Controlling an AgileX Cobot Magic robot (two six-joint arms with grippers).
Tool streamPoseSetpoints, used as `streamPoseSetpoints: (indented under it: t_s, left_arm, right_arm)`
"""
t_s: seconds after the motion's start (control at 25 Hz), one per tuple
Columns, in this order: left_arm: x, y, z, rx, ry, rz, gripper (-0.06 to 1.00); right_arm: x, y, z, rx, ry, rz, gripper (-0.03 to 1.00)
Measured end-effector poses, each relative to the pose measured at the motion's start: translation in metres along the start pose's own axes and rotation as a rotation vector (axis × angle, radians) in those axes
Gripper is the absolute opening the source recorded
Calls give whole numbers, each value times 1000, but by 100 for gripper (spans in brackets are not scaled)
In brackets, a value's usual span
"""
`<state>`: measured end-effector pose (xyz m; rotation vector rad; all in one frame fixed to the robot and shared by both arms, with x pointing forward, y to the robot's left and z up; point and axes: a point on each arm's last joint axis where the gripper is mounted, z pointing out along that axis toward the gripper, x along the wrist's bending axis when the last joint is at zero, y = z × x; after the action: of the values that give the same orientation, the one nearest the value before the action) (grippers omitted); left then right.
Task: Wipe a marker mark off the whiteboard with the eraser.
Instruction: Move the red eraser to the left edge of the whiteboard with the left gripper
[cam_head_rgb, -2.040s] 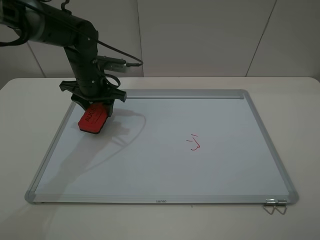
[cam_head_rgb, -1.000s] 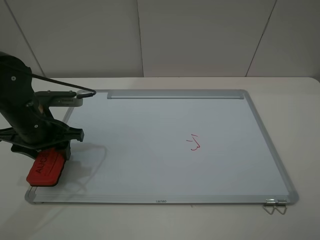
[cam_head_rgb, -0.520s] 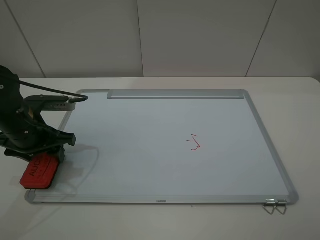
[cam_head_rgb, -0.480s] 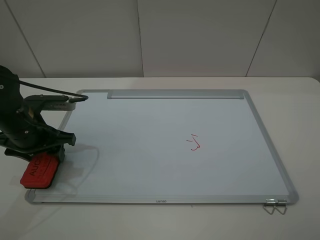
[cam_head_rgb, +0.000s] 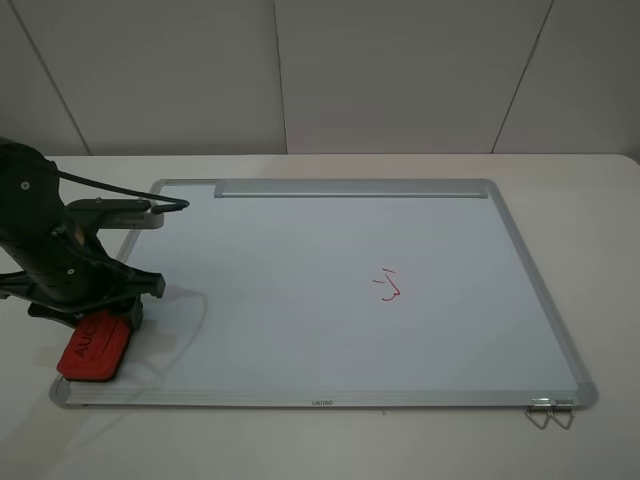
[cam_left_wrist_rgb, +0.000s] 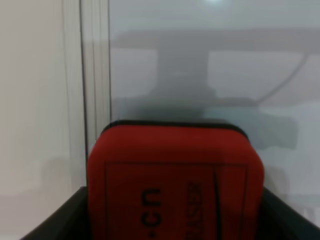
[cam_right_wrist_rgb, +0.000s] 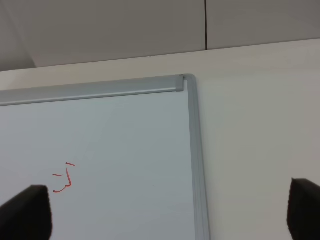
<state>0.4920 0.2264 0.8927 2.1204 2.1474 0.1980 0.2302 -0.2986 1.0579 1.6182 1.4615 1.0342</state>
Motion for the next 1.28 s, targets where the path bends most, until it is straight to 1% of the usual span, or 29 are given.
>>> streamPoseSetpoints:
  t_s: [0.16, 0.92, 1.28]
  left_arm:
    - [-1, 2, 0, -20, -9, -4, 59]
    - [-1, 2, 0, -22, -10, -4, 59]
    - [-1, 1, 6, 2, -3, -12, 59]
  right_arm:
    - [0, 0, 0, 0, 0, 0, 83]
    - [0, 0, 0, 0, 0, 0, 83]
    - [0, 0, 0, 0, 0, 0, 83]
